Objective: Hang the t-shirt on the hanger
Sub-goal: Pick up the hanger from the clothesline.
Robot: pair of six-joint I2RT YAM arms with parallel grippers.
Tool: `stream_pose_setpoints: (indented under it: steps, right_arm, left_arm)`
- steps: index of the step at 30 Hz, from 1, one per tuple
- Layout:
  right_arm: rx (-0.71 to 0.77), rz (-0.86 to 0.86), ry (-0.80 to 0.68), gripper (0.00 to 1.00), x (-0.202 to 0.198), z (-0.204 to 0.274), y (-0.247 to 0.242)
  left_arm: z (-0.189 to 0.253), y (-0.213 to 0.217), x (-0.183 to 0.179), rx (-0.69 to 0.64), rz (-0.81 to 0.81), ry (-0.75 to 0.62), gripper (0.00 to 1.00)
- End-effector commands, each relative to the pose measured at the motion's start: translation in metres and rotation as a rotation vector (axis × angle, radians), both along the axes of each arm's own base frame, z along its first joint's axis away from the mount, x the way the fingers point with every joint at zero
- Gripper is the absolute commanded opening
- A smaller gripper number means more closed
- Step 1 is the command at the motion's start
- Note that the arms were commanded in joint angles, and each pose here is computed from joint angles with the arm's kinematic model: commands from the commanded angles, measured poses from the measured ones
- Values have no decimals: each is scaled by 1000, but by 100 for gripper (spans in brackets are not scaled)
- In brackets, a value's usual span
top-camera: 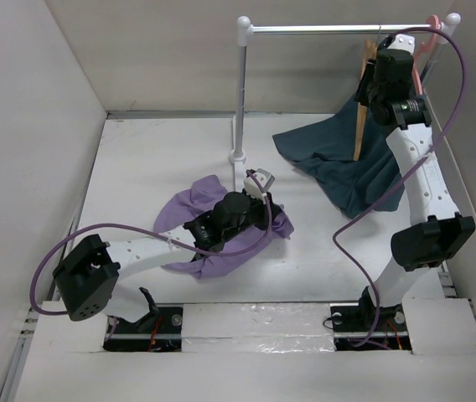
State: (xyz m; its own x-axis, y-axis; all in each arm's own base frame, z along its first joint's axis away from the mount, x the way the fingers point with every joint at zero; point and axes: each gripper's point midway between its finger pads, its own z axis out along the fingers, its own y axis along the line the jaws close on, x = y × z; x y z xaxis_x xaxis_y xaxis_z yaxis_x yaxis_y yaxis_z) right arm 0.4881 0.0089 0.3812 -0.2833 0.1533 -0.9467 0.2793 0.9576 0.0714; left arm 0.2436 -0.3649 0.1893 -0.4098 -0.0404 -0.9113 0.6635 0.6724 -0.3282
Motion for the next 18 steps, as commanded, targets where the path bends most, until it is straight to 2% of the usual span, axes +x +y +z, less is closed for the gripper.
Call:
stream_pose_setpoints:
  steps: [1,2,3,5,6,7,11,12,18]
  right_arm:
    - [-10,-16,-55,40,4,21,-10]
    - [-9,-10,-56,37,5,21,-8]
    - [-8,-11,-55,26,6,20,-8]
    - [-8,-17,-56,15,6,19,-9]
    - [-10,-19,-62,6,5,21,-10]
    - [-8,-24,-94,4,3,31,-11]
    - [-18,-22,-117,3,1,36,-12]
    - [-19,-17,-114,0,2,35,-11]
    - [-16,14,-126,0,0,36,-10]
  left_arm:
    - [33,-4,-2,-103,-16,-44,0]
    - [33,-3,-2,-100,-14,-43,0]
    - [32,-2,-2,-96,-8,-41,0]
    - [33,-2,-2,-98,-7,-43,0]
    - [33,-2,-2,-97,-7,-43,0]
    - [34,-2,-1,-93,-5,-46,0]
    - [37,-1,0,-97,3,-48,0]
    - [38,-2,0,-99,-1,-47,0]
    - [41,-1,0,-102,5,-49,0]
